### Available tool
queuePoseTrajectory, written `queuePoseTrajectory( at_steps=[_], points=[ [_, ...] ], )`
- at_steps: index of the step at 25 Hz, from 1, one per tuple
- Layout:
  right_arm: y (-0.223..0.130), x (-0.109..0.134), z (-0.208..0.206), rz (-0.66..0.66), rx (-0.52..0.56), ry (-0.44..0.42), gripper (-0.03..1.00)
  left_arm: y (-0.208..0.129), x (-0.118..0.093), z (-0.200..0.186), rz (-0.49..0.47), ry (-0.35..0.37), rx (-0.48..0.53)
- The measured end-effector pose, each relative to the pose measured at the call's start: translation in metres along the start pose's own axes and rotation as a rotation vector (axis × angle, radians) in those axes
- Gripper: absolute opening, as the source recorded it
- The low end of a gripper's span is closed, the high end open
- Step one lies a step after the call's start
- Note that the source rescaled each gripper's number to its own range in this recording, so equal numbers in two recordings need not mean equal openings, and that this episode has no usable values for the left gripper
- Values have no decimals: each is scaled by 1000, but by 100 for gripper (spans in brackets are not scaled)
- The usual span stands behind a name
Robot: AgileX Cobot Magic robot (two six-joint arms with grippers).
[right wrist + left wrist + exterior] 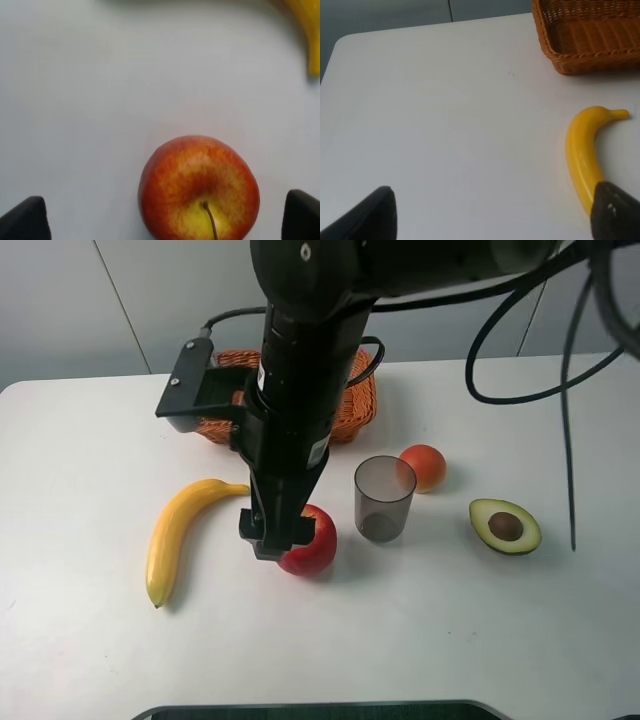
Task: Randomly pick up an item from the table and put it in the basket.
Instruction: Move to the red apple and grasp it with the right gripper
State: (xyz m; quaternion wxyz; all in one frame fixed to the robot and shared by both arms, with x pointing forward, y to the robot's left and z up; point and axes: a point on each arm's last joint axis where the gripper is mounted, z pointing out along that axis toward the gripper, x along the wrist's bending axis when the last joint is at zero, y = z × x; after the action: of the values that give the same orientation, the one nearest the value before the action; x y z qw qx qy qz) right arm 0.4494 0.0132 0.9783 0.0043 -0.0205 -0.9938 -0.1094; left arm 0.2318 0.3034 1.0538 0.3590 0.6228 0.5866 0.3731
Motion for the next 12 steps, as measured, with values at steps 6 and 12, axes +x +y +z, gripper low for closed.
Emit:
queuePoseTrajectory(
  at_steps=[6, 12],
  points=[
    [-8, -16, 30, 13, 83, 11, 100, 0, 0, 0, 0, 0, 0],
    [-15, -28, 41, 46, 97, 4, 100, 0, 0, 0, 0, 0, 0]
  ],
)
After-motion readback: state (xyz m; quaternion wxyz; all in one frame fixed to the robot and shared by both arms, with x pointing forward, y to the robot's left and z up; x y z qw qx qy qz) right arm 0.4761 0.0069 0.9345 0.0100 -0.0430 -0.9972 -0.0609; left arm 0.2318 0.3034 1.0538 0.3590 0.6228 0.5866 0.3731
